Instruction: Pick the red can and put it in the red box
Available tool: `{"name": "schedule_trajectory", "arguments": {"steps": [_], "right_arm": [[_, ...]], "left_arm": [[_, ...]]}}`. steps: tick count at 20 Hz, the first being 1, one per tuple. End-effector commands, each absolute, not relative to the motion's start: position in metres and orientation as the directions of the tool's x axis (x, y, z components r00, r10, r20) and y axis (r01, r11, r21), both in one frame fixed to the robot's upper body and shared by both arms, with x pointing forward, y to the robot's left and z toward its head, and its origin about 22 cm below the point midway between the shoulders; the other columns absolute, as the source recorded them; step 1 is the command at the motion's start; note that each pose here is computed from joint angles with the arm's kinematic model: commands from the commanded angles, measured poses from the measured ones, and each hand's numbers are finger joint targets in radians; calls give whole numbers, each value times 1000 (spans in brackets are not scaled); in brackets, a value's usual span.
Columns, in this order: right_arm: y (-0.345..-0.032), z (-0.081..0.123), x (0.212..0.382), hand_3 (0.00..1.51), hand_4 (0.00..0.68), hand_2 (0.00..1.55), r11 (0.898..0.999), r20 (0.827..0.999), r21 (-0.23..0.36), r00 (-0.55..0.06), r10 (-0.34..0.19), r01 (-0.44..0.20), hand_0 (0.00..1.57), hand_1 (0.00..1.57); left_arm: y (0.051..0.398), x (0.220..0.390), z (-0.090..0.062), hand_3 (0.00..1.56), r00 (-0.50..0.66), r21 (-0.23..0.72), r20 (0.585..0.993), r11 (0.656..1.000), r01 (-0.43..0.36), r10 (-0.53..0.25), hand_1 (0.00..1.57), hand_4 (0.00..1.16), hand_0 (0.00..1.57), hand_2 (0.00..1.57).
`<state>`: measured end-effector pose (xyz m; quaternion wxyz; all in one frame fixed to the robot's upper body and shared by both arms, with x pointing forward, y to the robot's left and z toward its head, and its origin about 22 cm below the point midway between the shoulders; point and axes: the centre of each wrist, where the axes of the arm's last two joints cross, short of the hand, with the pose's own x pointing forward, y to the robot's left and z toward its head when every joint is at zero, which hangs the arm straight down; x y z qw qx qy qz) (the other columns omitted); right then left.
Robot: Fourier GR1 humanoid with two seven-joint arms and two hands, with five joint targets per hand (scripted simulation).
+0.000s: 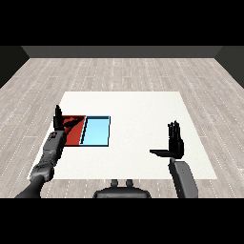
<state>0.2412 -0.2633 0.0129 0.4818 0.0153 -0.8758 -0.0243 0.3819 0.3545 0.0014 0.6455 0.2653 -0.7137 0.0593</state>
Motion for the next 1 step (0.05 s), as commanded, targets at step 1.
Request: {"name": "schedule_trajectory", "arguments": {"steps": [1], "right_arm": [[-264,15,241,0,0,0,998,845,62,-530,-70,-33,0,0]], "left_arm": [[326,388,10,0,-335,65,920,922,-381,-203,0,0,0,0]]}}
